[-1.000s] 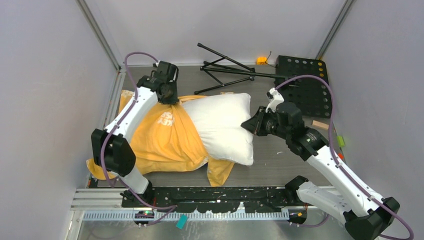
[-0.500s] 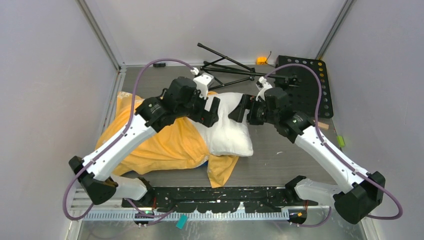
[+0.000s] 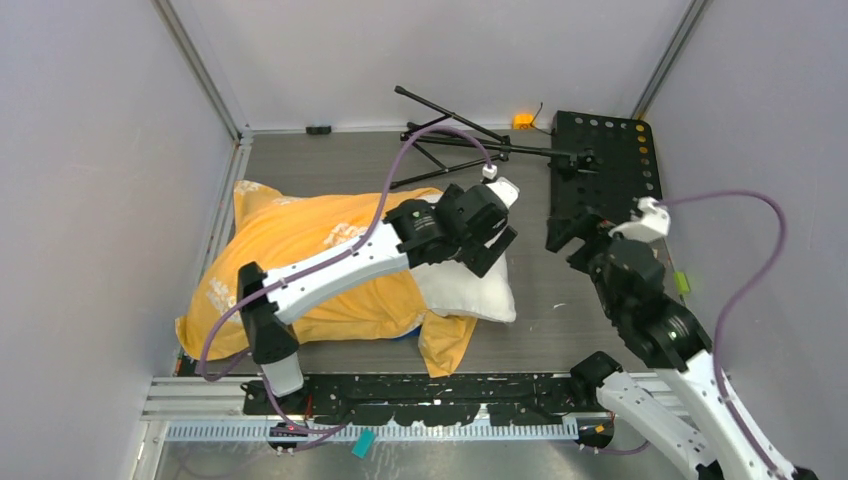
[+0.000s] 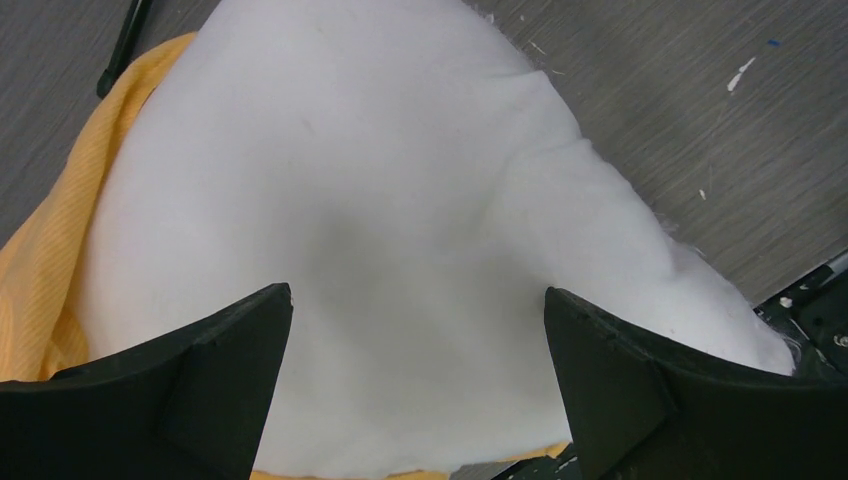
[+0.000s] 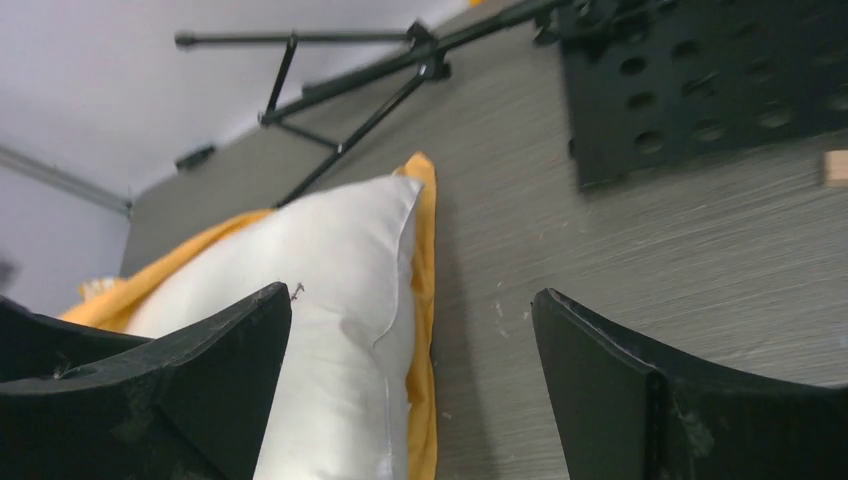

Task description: Remove the pillowcase from the pillow

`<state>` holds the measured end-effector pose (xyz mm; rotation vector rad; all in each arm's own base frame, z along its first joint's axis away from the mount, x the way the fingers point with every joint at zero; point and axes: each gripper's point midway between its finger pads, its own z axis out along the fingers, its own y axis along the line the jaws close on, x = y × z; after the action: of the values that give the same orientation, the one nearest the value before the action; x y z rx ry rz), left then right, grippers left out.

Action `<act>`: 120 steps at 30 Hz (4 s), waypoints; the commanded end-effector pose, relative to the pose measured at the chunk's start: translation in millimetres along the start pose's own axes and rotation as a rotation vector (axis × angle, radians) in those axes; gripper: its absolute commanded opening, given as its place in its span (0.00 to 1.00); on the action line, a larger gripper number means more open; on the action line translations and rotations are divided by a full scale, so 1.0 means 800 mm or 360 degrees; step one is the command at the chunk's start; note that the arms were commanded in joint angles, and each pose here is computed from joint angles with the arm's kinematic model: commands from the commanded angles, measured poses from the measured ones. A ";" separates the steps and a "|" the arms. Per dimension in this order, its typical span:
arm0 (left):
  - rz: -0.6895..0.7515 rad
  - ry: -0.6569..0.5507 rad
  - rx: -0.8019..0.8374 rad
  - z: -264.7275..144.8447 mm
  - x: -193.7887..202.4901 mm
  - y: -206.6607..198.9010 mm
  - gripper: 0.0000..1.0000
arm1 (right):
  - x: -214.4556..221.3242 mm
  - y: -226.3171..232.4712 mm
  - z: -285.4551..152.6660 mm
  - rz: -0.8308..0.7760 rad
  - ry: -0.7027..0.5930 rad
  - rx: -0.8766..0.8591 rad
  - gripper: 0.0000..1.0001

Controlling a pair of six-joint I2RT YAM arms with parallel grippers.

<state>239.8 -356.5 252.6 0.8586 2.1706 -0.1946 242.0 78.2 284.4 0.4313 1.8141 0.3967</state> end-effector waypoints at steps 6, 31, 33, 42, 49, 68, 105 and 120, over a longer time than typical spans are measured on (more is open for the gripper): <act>-0.0067 0.0229 -0.0319 0.051 0.018 0.018 1.00 | -0.055 -0.067 -0.055 0.0087 -0.0426 0.0202 0.93; -0.0448 -0.0543 -0.0363 -0.168 -0.046 0.180 0.00 | 0.135 0.054 0.065 0.0146 0.0501 -0.0339 0.95; -0.0481 -0.0634 -0.0323 -0.192 -0.056 0.183 0.00 | 0.146 0.082 0.069 0.0227 0.0585 -0.0503 0.99; -0.0595 -0.0954 -0.0173 -0.267 -0.088 0.187 0.00 | 0.126 0.207 0.061 0.0592 0.0675 -0.1286 1.00; -0.0604 -0.0978 -0.0215 -0.277 -0.086 0.196 0.00 | 0.096 0.215 0.048 0.0657 0.0580 -0.1319 1.00; -0.0700 -0.1210 -0.0045 -0.329 -0.128 0.189 0.00 | 0.220 0.240 0.112 0.0438 0.0928 -0.1071 0.96; -0.0568 -0.0432 -0.0240 -0.141 -0.055 0.183 0.79 | 0.048 0.132 0.026 -0.0079 0.0598 -0.0647 1.00; -0.0619 0.0112 -0.0306 -0.042 0.067 0.180 1.00 | 0.111 0.071 0.125 -0.0456 0.0884 -0.0168 1.00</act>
<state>288.4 -195.1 272.7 0.3360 2.3203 -0.0945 300.1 182.8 213.3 0.0080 2.3268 0.5308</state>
